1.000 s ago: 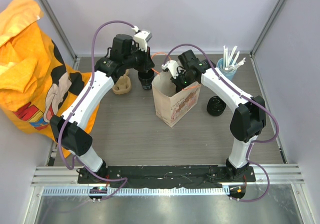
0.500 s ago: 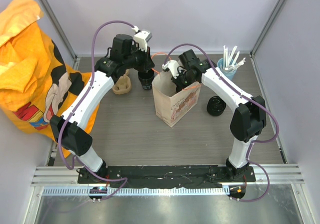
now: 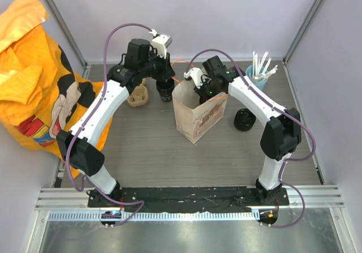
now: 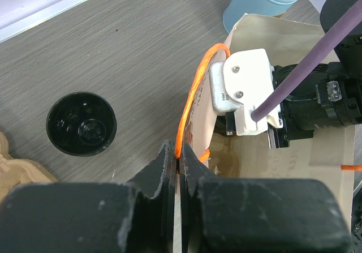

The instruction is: Pack the takeout coffee

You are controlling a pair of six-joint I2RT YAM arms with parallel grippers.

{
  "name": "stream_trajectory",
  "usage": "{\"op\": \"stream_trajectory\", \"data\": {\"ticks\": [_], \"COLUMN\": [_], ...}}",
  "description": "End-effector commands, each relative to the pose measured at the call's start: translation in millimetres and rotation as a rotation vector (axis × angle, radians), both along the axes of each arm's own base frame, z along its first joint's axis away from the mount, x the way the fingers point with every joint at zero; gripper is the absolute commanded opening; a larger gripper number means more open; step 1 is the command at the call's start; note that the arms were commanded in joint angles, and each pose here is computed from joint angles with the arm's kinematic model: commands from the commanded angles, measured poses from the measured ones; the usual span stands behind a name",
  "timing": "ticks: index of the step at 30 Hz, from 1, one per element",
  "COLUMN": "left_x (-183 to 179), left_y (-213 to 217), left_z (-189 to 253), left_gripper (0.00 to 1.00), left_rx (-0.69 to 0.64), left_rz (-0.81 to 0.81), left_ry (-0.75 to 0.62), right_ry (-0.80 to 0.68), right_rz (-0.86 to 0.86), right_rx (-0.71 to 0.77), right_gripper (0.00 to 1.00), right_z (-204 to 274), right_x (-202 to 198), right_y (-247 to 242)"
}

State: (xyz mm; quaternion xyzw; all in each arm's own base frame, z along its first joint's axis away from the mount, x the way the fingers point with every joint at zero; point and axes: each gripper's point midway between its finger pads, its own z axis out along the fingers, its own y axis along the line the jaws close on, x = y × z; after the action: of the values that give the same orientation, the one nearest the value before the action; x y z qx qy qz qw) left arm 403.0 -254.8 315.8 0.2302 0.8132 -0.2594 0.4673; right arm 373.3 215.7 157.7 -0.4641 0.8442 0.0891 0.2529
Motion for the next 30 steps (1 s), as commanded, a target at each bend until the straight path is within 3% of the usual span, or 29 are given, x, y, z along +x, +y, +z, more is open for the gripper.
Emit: {"op": "stream_trajectory", "data": {"ticks": [1,9,30], "left_x": [-3,-3,-5], "left_y": [4,4,4], "left_z": [28,27,27], "left_gripper": [0.02,0.04,0.05], "left_rx": [-0.036,-0.039,-0.043], "left_rz": [0.005,0.004,0.003], "left_ry": [-0.069,-0.068,-0.066], "right_ry": [-0.008,-0.04,-0.124], "right_rz": [-0.026,-0.03,-0.046], "right_rx": [-0.021,-0.007,-0.002], "right_gripper": [0.08,0.39,0.71], "right_z": [4,17,52], "right_x": [1,3,9], "right_y": [-11,-10,-15]}}
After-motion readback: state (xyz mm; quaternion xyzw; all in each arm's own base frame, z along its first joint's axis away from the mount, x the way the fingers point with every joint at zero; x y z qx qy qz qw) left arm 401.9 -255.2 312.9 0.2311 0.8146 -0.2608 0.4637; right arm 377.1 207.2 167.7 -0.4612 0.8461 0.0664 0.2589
